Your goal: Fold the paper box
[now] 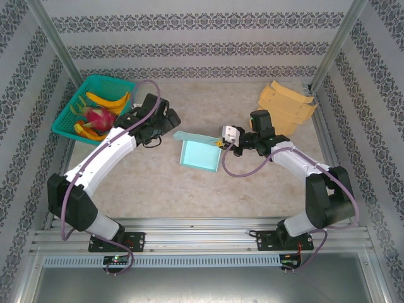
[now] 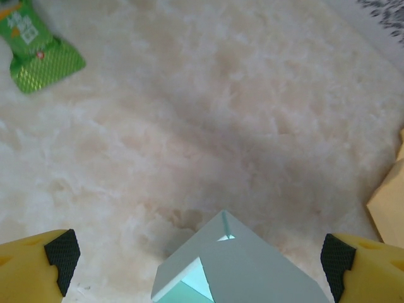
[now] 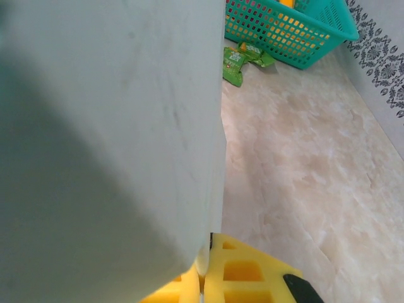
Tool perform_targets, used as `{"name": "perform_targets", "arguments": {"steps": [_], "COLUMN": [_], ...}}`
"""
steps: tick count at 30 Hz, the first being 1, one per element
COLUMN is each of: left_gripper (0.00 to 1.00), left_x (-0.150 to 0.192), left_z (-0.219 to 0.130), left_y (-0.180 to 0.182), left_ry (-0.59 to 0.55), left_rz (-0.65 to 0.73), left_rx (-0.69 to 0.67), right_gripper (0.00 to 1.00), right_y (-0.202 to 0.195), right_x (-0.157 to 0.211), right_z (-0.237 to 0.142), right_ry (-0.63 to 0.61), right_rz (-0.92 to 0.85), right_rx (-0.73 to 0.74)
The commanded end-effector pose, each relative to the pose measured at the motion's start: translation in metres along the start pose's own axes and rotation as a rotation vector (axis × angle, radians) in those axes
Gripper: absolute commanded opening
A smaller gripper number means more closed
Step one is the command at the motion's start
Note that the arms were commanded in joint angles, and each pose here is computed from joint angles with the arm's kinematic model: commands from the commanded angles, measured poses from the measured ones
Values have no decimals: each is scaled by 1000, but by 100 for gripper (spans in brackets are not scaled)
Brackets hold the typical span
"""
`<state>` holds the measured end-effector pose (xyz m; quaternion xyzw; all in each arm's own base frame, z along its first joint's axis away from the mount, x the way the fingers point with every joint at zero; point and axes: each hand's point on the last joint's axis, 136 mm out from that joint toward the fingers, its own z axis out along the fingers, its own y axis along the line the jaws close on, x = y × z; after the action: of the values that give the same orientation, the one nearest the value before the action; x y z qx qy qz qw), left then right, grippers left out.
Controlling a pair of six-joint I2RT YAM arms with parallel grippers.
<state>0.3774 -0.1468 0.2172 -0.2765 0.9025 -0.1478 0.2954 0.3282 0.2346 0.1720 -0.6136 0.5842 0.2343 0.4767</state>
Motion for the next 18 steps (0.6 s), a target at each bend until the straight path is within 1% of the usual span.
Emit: {"name": "perform_targets", "arguments": {"steps": [1,3,8,14,18], "left_gripper": [100,100,97,96,96], "left_x": [-9,-9,7,6,18], "left_z": [-5,0,22,40,48], "left_y": [-8,-12,-19,-29,-35], "left_ry": [-4,10,94,109,154], "left_rz": [-94,-99,-152,-148,-159], "left_rx": [29,25,39,34,64], "right_gripper": [1,2,2,2,2], "right_y": [7,8,8,11,12], "right_x": [-2,-1,-1,-2,1], "right_z": [5,6,6,8,11], "right_ry": [-28,-28,-31,-32,-26], "right_rz": [-14,-15,-14,-15,-7], "right_rx": [-34,-36,-40,-48,-52]}}
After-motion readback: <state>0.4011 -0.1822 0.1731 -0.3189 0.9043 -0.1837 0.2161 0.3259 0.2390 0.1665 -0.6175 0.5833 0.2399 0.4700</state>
